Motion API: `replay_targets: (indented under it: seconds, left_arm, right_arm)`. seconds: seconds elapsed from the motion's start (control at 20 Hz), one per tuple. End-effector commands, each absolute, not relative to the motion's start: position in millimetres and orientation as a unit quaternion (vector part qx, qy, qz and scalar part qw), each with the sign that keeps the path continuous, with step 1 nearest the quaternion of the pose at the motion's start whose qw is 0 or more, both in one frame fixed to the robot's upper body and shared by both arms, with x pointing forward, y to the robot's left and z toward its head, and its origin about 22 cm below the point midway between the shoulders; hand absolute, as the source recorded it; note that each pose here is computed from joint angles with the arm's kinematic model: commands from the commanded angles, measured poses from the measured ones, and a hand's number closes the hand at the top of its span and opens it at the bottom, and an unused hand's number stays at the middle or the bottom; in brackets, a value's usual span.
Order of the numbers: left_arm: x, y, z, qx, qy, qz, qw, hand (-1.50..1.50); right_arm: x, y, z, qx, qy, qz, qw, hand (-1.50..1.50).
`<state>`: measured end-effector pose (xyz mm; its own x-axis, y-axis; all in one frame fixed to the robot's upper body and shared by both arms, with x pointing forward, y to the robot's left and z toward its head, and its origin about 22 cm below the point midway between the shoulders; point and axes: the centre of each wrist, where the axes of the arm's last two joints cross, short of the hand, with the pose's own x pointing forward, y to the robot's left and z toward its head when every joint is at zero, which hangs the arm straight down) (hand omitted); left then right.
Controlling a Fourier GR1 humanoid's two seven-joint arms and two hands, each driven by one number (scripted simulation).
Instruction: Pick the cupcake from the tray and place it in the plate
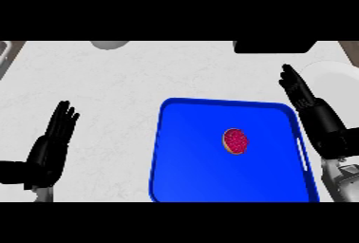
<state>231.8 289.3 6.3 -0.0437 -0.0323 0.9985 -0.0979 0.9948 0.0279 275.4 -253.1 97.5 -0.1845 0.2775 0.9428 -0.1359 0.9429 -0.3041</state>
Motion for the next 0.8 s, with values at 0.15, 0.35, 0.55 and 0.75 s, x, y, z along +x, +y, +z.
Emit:
replay_targets:
  seconds: [0.15,0.35,0.55,0.75]
  left_arm:
    - [240,290,-1,0.104,-0.661,-0.008,0.743,0.0]
    - [227,290,-19,0.107,-0.619,-0.01,0.778,0.0]
    - [247,258,-16,0.119,-0.613,-0.006,0.781,0.0]
    - [246,274,-9,0.117,-0.613,-0.006,0.781,0.0]
  right_arm:
    - [293,-225,110,0.162,-0.744,0.196,0.617,1.5]
    - [296,-251,179,-0.12,-0.768,0.425,0.463,1.5]
    - [274,-247,69,-0.092,-0.799,0.338,0.489,1.5]
    - [266,-233,32,0.11,-0.803,0.12,0.573,-1.5]
